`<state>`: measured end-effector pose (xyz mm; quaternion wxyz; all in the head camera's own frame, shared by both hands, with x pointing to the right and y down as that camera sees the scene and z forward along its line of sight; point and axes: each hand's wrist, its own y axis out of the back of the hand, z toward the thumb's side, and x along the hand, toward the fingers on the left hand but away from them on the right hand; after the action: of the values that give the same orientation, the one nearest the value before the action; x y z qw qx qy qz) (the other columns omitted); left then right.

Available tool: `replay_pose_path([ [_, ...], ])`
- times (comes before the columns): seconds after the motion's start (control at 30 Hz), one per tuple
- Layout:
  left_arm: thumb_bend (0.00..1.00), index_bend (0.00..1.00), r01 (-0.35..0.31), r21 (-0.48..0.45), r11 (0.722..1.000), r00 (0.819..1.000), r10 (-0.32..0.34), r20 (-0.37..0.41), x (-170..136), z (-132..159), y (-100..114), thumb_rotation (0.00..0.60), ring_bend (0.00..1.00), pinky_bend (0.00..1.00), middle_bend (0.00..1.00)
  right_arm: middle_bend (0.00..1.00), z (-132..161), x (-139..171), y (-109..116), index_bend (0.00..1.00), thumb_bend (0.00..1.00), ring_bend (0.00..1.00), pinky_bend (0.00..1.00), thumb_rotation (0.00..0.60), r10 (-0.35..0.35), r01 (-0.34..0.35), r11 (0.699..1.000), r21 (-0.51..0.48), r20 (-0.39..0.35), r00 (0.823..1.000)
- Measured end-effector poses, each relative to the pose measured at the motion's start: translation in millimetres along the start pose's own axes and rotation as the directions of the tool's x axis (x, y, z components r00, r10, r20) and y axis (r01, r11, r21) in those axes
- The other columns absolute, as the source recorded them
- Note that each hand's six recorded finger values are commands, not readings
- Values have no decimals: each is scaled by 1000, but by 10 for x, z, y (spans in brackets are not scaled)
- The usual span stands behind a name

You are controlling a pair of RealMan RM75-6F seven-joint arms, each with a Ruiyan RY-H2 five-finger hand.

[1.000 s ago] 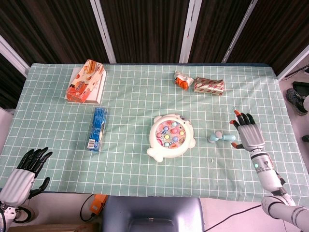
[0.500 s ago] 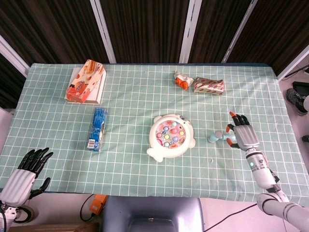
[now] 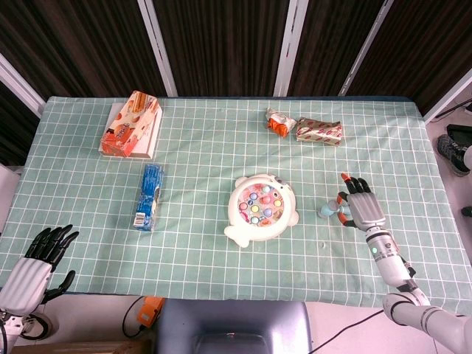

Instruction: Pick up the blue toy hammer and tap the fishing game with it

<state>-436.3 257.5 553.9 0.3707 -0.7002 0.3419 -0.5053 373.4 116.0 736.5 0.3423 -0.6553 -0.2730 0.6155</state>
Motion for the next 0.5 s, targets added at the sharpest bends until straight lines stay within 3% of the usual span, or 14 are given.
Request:
replay_pose_path([
  [0.5,409,0,0,-1,1000,1000,0,1,-3,2,1,600,0,0,0,0,46,-27,-25,611,520,0,116,600,3,-3,1000,12,-2,1000],
])
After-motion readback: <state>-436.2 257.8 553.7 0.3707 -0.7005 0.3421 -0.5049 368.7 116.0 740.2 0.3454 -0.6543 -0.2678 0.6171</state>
